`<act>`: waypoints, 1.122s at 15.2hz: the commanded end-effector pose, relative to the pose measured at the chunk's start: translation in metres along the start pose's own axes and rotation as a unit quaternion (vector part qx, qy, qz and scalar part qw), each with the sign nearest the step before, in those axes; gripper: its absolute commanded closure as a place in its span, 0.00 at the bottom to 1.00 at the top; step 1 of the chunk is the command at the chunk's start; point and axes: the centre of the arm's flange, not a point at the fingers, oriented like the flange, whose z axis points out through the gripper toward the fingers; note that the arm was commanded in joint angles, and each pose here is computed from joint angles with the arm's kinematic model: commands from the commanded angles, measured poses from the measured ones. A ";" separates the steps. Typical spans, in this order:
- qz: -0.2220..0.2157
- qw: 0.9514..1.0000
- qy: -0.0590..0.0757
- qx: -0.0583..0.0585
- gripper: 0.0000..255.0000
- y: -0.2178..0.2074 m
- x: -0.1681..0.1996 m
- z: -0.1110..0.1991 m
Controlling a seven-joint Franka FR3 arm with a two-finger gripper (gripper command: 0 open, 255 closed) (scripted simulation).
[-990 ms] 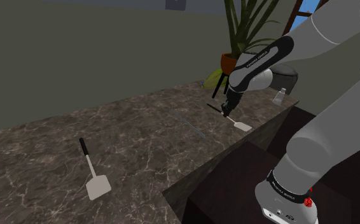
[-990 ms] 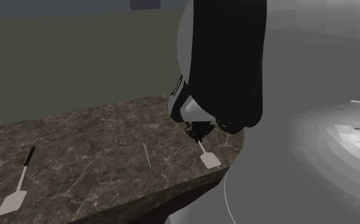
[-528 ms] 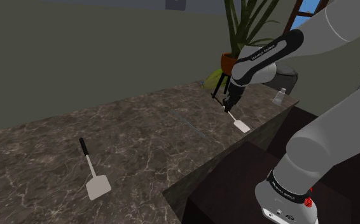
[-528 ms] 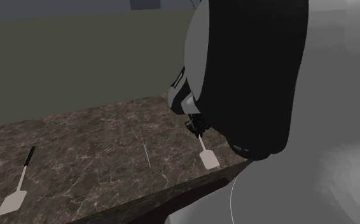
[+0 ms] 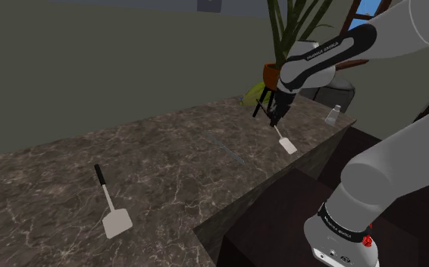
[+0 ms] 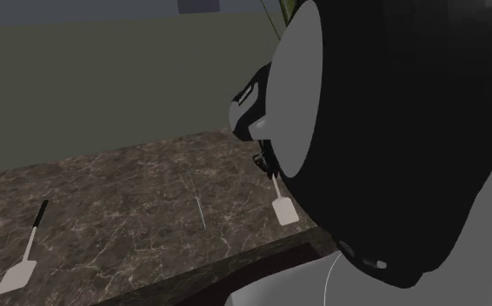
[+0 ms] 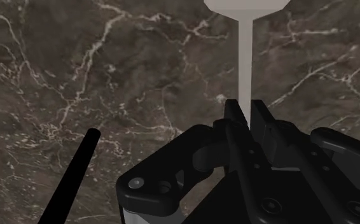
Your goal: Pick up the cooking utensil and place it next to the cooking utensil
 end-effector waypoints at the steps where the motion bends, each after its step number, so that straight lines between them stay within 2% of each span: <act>1: 0.000 1.000 0.000 0.000 1.00 0.001 0.000 -0.011; 17: 0.000 1.000 0.000 0.000 1.00 -0.198 0.072 -0.007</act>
